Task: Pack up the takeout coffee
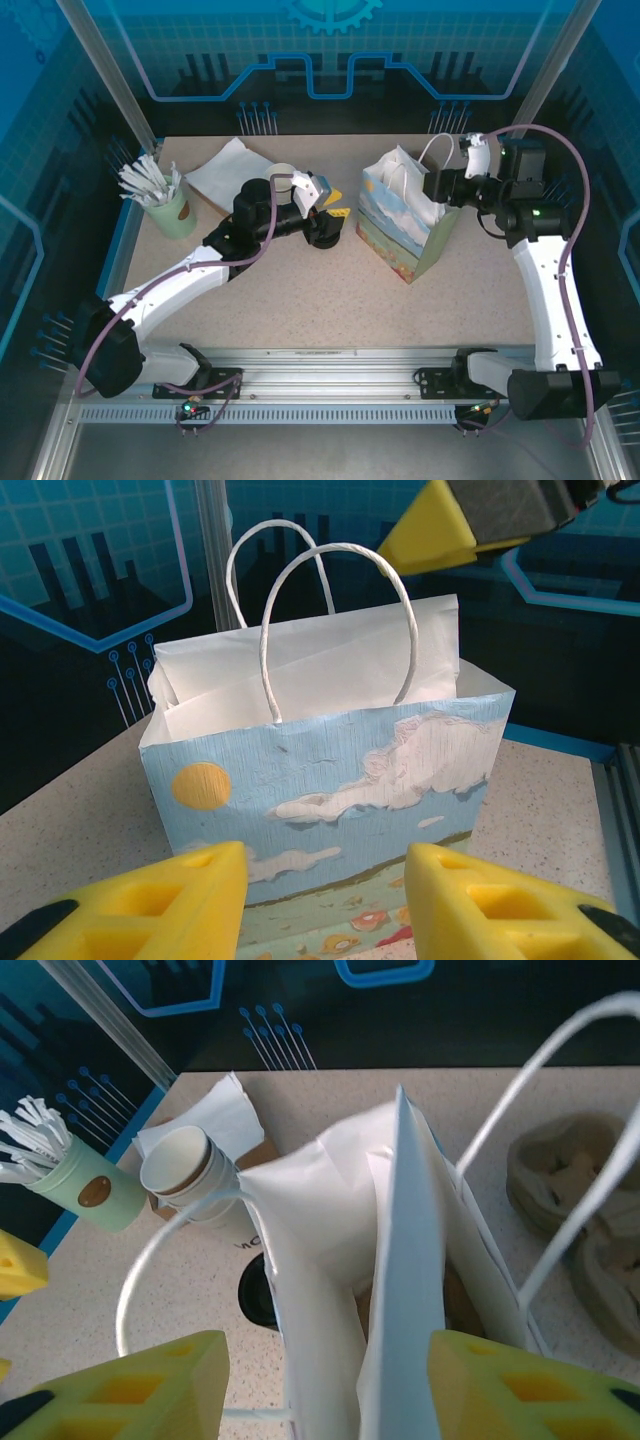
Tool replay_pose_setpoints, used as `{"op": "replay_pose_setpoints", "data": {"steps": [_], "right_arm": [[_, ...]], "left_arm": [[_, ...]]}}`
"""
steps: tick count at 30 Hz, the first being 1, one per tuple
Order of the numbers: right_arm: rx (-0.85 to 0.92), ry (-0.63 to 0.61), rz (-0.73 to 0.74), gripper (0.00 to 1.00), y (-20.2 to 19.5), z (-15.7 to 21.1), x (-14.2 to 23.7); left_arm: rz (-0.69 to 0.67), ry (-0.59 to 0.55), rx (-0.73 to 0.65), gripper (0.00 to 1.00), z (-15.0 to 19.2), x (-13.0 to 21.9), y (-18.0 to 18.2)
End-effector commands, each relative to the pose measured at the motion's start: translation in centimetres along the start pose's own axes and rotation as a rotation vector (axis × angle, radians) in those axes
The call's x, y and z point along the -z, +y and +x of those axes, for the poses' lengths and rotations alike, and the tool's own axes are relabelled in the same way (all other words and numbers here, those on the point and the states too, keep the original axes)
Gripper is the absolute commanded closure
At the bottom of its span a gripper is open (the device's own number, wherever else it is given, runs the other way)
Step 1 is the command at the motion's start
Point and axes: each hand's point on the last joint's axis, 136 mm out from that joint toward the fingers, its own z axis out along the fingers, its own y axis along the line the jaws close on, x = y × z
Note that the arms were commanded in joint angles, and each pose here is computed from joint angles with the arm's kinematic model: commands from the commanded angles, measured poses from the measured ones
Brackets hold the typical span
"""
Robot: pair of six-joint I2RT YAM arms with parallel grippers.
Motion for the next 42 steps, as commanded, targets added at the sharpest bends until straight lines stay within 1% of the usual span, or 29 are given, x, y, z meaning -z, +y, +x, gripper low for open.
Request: {"op": "replay_pose_setpoints", "data": {"steps": [1,5,8,12,17,22,24,32,36,39,42], "right_arm": [[0.050,0.012,0.010,0.44,0.5,-0.8,-0.8],[0.082,0.055,0.057,0.45,-0.3,-1.5,-2.5],[0.098,0.095,0.107,0.48,-1.5,-1.6,-3.7],[0.099,0.154,0.117,0.56,-2.2,-0.6,-5.2],[0.096,0.206,0.111,0.72,-2.6,1.0,-6.5],[0.088,0.242,0.096,0.85,-2.7,2.3,-7.5],[0.082,0.259,0.091,0.88,-2.7,2.8,-7.9],[0.063,0.329,0.071,0.91,-3.0,5.3,-9.8],[0.061,0.357,0.063,0.91,-3.1,5.9,-10.6],[0.067,0.358,0.074,0.86,-3.2,5.7,-10.3],[0.086,0.326,0.086,0.77,-2.7,4.5,-9.1]], "left_arm": [[0.005,-0.002,-0.008,0.53,-0.1,0.0,-0.2],[0.005,-0.001,-0.007,0.53,-0.1,0.1,-0.3],[0.002,0.000,-0.007,0.53,-0.1,0.2,-0.3],[-0.002,0.004,-0.014,0.53,0.1,0.3,-0.3],[0.001,0.003,-0.012,0.53,0.1,0.2,-0.3],[0.001,0.006,-0.007,0.53,0.3,0.2,-0.3],[0.002,0.007,-0.005,0.53,0.4,0.2,-0.3],[0.002,0.006,0.003,0.53,0.5,0.2,-0.3],[0.005,0.005,0.006,0.53,0.5,0.1,-0.4],[0.002,0.009,0.006,0.53,0.6,0.2,-0.3],[-0.002,0.010,0.001,0.53,0.7,0.4,-0.4]]}}
